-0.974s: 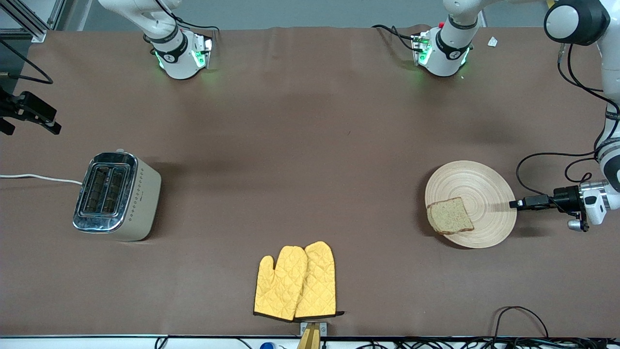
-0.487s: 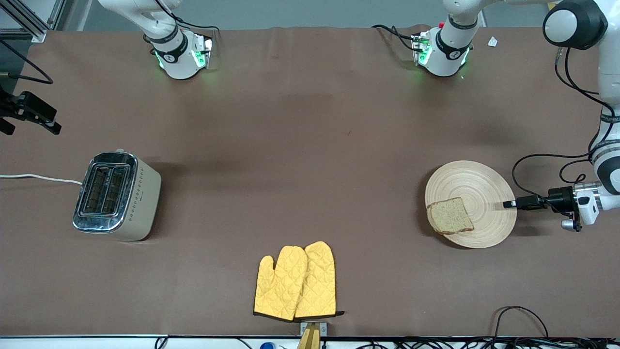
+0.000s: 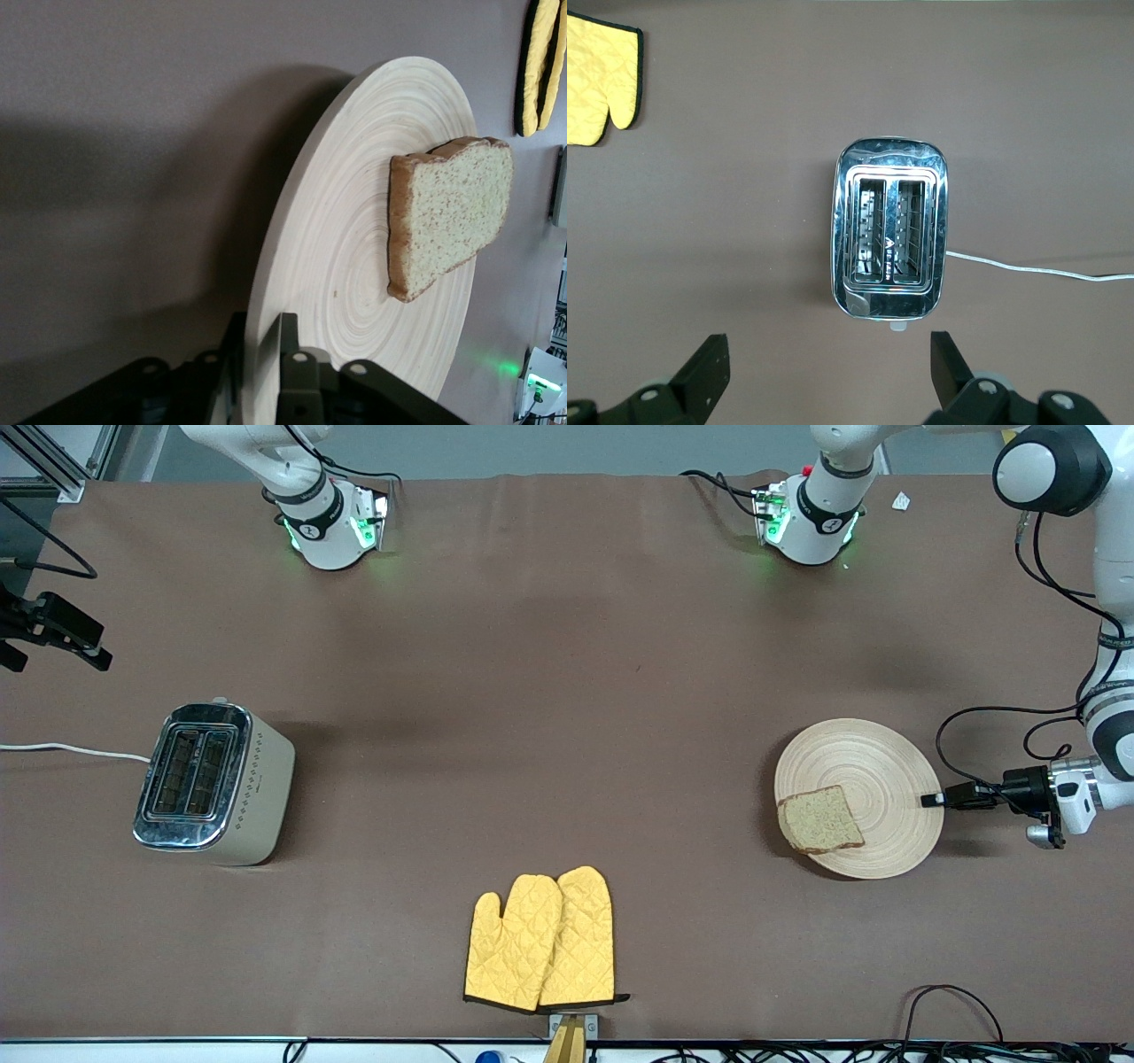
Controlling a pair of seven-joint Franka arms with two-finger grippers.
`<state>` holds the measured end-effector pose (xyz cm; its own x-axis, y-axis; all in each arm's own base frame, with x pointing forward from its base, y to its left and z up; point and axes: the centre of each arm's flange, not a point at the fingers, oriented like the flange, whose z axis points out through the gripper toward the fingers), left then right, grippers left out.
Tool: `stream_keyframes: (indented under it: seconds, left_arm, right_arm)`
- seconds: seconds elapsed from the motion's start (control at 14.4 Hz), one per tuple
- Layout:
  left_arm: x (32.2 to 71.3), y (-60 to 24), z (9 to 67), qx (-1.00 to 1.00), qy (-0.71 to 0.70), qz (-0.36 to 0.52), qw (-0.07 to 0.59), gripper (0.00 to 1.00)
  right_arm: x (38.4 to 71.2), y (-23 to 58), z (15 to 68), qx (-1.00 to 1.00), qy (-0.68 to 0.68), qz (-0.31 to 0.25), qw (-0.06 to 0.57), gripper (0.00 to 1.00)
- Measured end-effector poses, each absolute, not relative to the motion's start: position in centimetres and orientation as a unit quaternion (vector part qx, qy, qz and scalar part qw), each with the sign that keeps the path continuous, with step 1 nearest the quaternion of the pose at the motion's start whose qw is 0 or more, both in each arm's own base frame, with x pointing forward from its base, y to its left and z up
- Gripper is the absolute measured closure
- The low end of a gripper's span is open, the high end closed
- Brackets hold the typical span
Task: Move plate and put bread in toaster
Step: 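Close the left gripper on the wooden plate rim, then slide the plate with the left gripper toward the table center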
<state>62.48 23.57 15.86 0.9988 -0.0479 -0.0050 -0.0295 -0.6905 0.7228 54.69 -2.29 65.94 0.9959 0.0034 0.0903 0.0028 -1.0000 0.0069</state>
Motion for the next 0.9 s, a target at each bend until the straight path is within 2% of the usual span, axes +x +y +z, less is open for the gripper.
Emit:
stream_keyframes:
  seconds: [0.42,0.9]
  left_arm:
    - [63.9,22.5,17.6,0.907,-0.071,0.027,0.414,0.89]
    - [68.6,9.4,21.9,0.868,-0.093,0.031,0.486,0.9]
  right_arm:
    - [54.7,-2.3,65.9,0.999,0.002,0.045,0.003,0.0]
    - [54.7,-2.3,65.9,0.999,0.002,0.045,0.003,0.0]
